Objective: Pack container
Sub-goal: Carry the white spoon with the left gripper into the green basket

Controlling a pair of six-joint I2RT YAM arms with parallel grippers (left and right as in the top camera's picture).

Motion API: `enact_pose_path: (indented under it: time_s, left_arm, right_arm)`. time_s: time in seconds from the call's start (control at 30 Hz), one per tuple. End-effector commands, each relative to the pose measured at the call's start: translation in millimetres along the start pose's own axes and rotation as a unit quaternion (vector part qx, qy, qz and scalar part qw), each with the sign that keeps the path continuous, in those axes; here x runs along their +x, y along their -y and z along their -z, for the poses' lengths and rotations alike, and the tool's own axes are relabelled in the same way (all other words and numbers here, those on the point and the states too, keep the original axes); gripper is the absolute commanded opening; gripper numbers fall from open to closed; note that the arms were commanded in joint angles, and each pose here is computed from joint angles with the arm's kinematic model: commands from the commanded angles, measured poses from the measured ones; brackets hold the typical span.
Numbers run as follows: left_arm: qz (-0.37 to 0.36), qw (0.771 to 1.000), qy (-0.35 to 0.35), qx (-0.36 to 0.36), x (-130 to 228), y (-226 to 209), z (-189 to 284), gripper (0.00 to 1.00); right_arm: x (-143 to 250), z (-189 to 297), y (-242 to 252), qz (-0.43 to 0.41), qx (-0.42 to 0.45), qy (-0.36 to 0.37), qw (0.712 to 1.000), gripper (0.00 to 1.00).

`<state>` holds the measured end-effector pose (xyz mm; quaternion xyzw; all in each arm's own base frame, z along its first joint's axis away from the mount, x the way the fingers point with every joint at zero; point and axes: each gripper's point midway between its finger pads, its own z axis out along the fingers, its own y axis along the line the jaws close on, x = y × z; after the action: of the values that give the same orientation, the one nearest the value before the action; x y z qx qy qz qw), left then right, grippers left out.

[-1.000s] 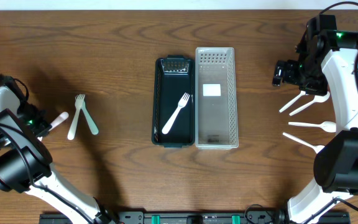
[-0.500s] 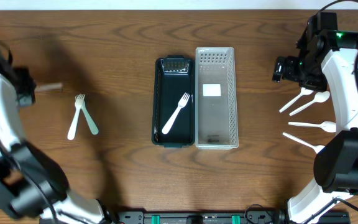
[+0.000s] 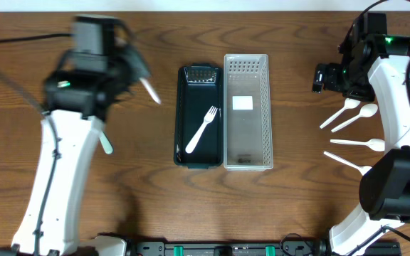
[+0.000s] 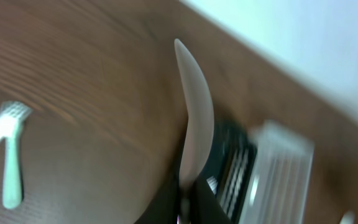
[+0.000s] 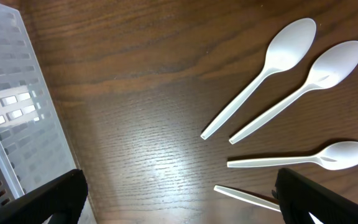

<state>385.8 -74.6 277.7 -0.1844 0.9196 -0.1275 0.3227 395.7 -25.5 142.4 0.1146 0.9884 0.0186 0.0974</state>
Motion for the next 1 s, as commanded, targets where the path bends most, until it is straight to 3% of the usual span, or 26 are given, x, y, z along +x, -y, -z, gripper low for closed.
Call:
enact_pose_path:
  time_s: [0.0, 0.27, 0.67, 0.7, 0.77, 0.9, 0.97]
  left_arm:
    - [-0.146, 0.987, -0.066, -0.007, 39.1, 18.6, -30.1, 0.06]
    - [-0.332, 0.923, -0.194, -0.013, 120.9, 37.6, -100.0, 0.06]
    - [-0.346, 0.897, -0.272, -0.045, 169.6, 23.1, -157.0, 0.06]
    - [-0.346, 0.897, -0.272, -0.045, 169.6, 22.9, -157.1, 0.12]
    - [-0.347, 0.897, -0.271, -0.044, 168.8, 23.4, -156.3, 0.33]
    - [-0.376, 0.887, -0.268, -0.033, 166.2, 25.2, -153.2, 0.63]
    - [-0.393, 0.88, -0.264, -0.026, 163.0, 27.0, -147.8, 0.62]
  right_arm:
    - [-3.7, 9.5, -3.8, 0.015, -0.005, 0.015, 1.0, 0.99]
    - [-3.5, 9.5, -3.8, 0.019, -0.005, 0.015, 1.0, 0.99]
    - [-0.3, 9.4, -3.3, 0.019, -0.004, 0.008, 1.0, 0.99]
    - [0.1, 9.4, -3.2, 0.019, -0.004, 0.007, 1.0, 0.99]
    - [0.2, 9.4, -3.3, 0.019, -0.004, 0.007, 1.0, 0.99]
    - [0.2, 9.4, -3.3, 0.019, -0.004, 0.007, 1.0, 0.99]
    - [0.1, 9.4, -3.3, 0.019, -0.004, 0.007, 1.0, 0.99]
